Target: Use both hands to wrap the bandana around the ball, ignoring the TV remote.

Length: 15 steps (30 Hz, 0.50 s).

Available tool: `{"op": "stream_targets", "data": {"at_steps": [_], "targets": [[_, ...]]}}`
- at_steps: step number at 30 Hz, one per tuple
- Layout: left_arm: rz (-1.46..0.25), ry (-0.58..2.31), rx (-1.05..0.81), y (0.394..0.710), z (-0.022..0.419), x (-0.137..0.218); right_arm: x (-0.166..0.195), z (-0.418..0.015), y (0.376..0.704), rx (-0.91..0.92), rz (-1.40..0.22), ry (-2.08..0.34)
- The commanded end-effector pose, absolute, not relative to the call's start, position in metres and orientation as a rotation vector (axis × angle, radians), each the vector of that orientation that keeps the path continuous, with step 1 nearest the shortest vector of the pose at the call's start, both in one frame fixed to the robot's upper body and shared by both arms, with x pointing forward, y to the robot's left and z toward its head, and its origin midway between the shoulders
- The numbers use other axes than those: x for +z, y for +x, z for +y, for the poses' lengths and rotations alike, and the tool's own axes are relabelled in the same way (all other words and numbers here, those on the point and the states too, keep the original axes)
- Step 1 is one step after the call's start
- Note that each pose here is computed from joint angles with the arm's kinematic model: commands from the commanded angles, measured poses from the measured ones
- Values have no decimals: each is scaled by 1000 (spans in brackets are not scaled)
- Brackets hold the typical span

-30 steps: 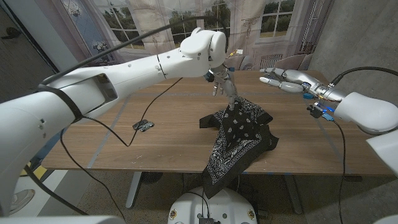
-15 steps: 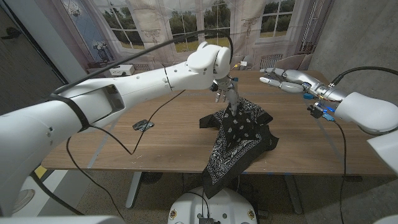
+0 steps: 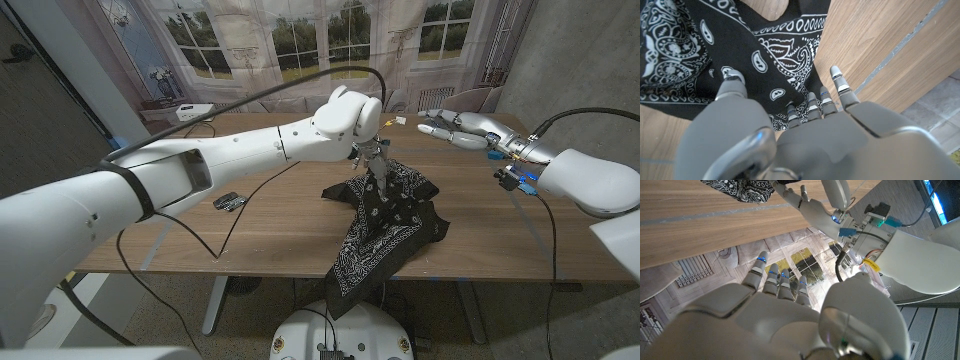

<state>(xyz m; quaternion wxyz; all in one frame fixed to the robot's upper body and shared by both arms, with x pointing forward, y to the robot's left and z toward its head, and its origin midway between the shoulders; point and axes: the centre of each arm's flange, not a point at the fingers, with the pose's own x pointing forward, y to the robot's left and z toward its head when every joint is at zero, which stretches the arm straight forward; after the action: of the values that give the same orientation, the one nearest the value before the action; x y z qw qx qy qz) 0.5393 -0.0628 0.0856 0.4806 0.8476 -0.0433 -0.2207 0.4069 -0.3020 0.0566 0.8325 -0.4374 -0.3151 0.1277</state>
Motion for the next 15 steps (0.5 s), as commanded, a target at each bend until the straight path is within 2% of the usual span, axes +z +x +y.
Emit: {"op": "stream_targets", "data": {"at_steps": [1, 8, 15], "targets": [[-110, 2257, -390, 540, -80, 55, 56, -302, 408, 271, -673, -925], [-190, 2336, -281, 544, -86, 32, 56, -300, 408, 266, -662, -930], [-234, 2350, -260, 555, -87, 11, 57, -298, 410, 262, -653, -935]]}}
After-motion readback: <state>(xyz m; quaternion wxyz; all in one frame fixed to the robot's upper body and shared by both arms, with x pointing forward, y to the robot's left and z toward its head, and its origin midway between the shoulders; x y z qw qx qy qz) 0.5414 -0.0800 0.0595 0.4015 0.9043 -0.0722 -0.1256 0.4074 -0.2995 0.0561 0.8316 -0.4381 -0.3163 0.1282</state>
